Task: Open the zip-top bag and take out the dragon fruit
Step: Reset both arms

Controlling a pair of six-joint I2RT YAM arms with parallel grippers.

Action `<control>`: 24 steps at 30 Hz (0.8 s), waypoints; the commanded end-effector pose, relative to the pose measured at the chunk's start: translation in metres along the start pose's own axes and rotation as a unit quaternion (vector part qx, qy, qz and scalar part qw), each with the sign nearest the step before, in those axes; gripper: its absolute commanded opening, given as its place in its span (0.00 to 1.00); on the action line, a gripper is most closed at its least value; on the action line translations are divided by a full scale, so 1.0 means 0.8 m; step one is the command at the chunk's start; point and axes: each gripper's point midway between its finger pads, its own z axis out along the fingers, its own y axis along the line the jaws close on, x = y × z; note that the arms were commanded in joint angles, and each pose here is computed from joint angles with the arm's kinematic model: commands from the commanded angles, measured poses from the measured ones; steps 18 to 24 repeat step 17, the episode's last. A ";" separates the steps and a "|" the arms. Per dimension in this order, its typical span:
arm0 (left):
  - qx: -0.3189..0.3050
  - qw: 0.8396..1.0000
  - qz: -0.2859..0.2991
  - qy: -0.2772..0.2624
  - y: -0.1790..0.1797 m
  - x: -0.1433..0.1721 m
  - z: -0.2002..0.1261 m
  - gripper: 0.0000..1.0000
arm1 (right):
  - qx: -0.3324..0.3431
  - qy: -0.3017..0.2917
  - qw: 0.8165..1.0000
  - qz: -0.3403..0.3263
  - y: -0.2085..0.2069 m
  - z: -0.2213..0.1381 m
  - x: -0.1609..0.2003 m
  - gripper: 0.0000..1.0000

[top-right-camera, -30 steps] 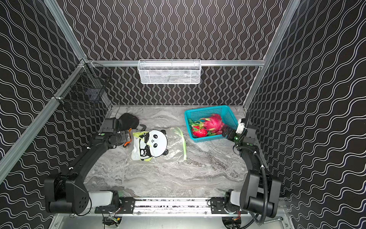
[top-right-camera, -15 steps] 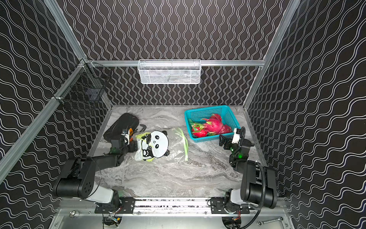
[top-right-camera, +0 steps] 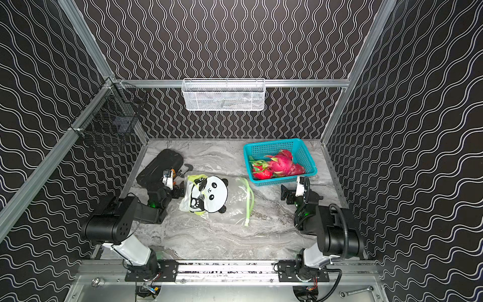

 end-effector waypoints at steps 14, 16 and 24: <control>-0.007 1.000 0.003 -0.010 0.003 -0.008 0.005 0.99 | 0.047 -0.061 0.997 -0.017 -0.015 0.004 -0.041 1.00; -0.007 1.000 0.002 -0.013 0.003 -0.009 0.001 0.99 | 0.048 -0.061 0.997 -0.017 -0.016 0.004 -0.041 1.00; -0.006 1.000 0.003 -0.017 0.003 -0.011 0.000 0.99 | 0.048 -0.061 0.997 -0.017 -0.015 0.004 -0.041 1.00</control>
